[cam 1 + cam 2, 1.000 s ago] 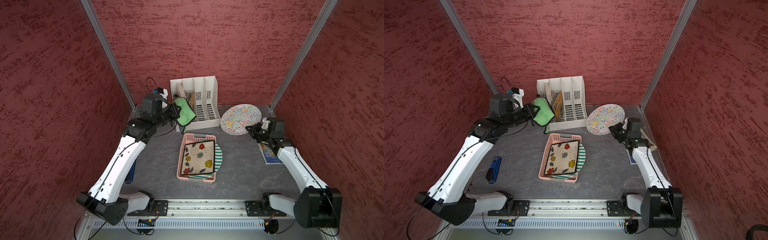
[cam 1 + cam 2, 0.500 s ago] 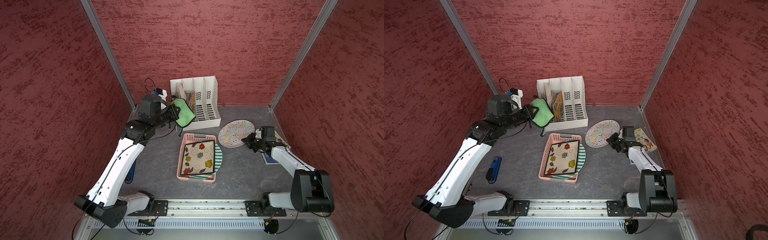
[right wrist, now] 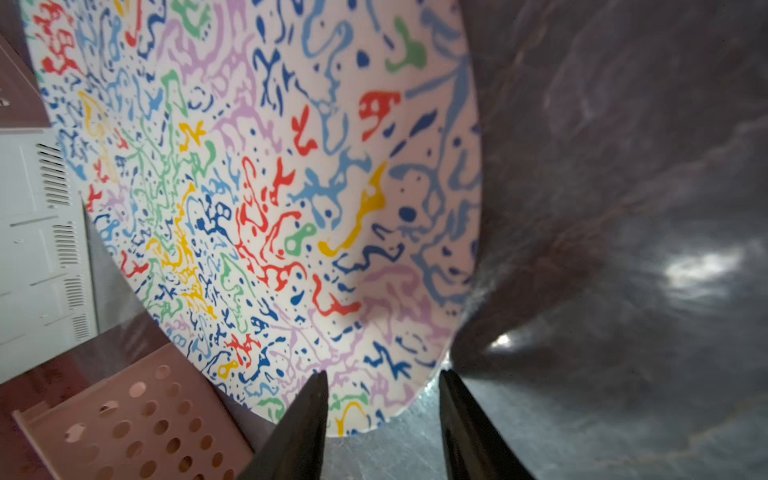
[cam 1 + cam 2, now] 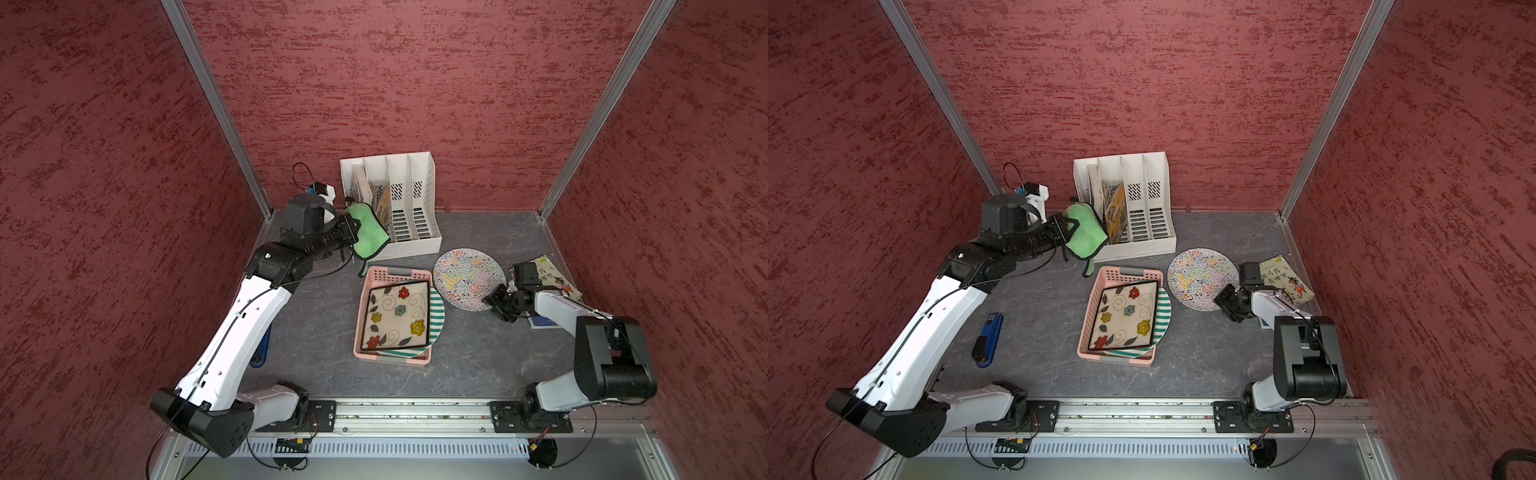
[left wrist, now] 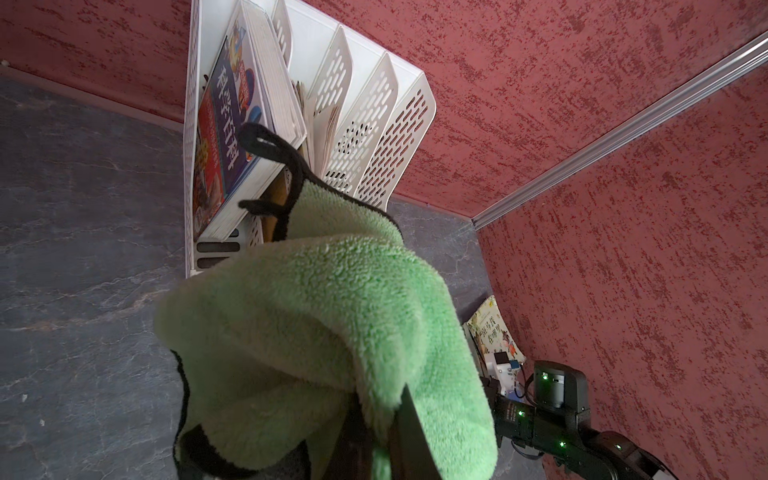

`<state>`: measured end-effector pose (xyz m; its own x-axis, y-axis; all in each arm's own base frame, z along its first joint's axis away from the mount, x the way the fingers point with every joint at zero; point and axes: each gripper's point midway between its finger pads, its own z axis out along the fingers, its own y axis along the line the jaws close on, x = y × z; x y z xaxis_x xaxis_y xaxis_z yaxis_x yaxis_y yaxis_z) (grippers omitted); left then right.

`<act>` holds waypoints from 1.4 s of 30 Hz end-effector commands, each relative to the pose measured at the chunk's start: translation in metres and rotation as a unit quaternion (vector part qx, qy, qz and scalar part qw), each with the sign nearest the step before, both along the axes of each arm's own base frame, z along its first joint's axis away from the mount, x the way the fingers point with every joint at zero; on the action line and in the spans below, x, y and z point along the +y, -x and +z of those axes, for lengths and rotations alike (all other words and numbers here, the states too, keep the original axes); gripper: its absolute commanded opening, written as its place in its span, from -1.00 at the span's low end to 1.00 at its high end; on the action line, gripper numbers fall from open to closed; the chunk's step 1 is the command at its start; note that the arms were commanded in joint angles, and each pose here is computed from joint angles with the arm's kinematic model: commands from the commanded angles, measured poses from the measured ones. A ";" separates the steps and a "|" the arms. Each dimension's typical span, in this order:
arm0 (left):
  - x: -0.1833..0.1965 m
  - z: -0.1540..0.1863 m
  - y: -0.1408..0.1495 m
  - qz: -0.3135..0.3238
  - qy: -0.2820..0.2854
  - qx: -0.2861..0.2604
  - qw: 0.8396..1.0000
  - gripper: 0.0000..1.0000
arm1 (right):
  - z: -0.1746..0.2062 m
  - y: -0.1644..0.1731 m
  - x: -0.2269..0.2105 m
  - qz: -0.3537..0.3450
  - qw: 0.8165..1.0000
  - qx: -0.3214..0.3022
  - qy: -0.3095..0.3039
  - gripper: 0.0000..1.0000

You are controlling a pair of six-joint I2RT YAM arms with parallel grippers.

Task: Wipe the wet plate dry
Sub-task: Place the plate at the center of the board, then pick up the plate from the bin.

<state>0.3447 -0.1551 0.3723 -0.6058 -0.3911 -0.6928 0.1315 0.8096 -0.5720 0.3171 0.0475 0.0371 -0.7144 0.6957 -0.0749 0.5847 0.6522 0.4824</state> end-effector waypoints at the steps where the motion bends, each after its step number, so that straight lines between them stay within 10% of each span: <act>1: 0.008 0.003 0.003 0.008 -0.009 -0.015 1.000 -1.00 | 0.031 -0.017 -0.019 0.003 0.997 -0.028 0.068 0.44; 5: 0.020 -0.022 0.006 0.028 -0.043 0.004 0.999 -1.00 | 0.080 -0.027 -0.023 0.004 0.994 -0.074 0.084 0.55; 13: 0.043 -0.118 0.021 0.061 -0.106 0.097 0.988 -1.00 | 0.166 0.017 0.108 0.182 0.974 -0.129 -0.051 -0.23; 22: 0.049 -0.198 0.036 0.072 -0.110 0.166 0.977 -1.00 | 0.141 0.069 0.185 0.386 0.920 -0.040 -0.050 0.00; 37: 0.008 -0.265 0.034 -0.003 -0.035 0.221 0.975 -1.00 | 0.047 0.057 0.247 0.462 0.878 0.102 -0.065 0.09; 42: 0.007 -0.251 0.028 0.000 -0.034 0.204 0.978 -1.00 | 0.049 0.045 0.251 0.469 0.878 0.080 -0.055 -0.35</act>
